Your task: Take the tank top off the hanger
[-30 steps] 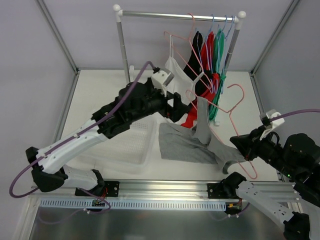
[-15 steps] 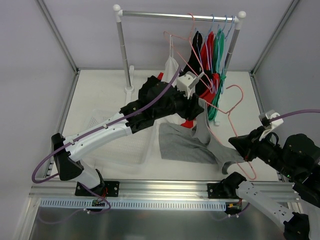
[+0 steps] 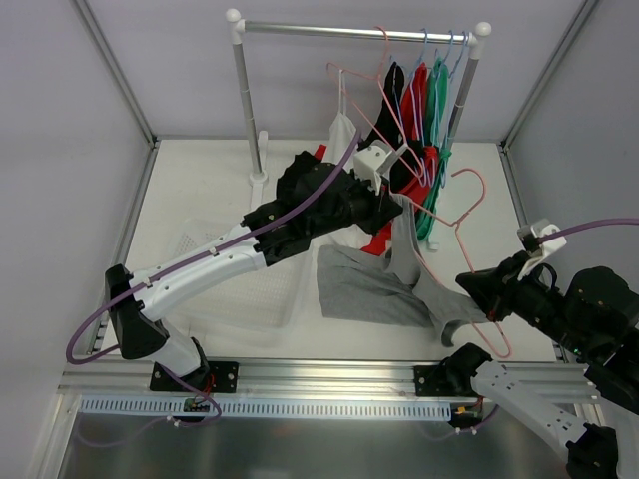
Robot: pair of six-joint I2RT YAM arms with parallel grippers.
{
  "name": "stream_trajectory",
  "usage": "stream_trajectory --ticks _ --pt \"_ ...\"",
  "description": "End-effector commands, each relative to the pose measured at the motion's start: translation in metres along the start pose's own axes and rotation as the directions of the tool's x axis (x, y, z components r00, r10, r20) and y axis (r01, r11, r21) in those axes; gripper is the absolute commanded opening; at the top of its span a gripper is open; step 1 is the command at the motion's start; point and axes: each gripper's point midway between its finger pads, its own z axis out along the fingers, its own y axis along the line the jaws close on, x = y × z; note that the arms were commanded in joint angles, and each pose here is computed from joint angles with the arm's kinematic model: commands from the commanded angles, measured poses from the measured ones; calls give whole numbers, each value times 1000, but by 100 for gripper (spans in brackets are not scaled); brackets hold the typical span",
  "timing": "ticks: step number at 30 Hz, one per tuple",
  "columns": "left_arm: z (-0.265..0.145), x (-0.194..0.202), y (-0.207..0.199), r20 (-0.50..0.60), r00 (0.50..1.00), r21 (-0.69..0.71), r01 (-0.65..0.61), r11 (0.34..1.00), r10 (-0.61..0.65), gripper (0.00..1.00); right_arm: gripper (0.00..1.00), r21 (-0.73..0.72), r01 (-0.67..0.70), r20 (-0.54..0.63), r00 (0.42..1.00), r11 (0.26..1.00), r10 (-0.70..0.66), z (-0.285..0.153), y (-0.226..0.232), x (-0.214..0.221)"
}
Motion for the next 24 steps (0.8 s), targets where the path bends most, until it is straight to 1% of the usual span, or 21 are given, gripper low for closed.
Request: stream_trajectory --ticks 1,3,4,6,7,8,11,14,18,23,24 --pt "-4 -25 0 92 996 -30 14 999 -11 0 0 -38 4 87 996 999 -1 -2 7 -19" --pt "-9 -26 10 108 994 -87 37 996 -28 0 0 -37 11 79 997 999 -8 -1 7 -16" --pt "-17 -34 21 144 989 -150 55 987 -33 0 0 -34 13 75 997 999 -11 0 6 -14" --pt "-24 -33 35 166 985 -223 86 971 -49 0 0 -31 16 60 998 999 -14 2 4 -8" --pt "-33 -40 46 203 978 -284 109 953 -52 0 0 -35 20 61 998 999 -18 1 5 -7" --pt "-36 -37 53 210 976 -321 122 939 -55 0 0 -55 30 55 998 998 -27 0 7 -4" --pt "-56 -46 72 282 957 -415 189 890 -71 0 0 -97 53 37 998 994 -49 -1 13 4" --pt "-70 -49 82 324 942 -460 234 857 -84 0 0 -143 73 42 997 987 -68 -6 19 9" --pt "-87 -46 101 375 923 -541 293 789 -86 0 0 -172 101 74 993 980 -89 -16 22 12" --pt "-93 -47 106 390 917 -562 311 767 -86 0 0 -190 157 156 979 969 -128 -31 23 10" --pt "-93 -47 106 388 918 -563 310 766 -87 0 0 -199 170 192 973 965 -131 -34 25 6"
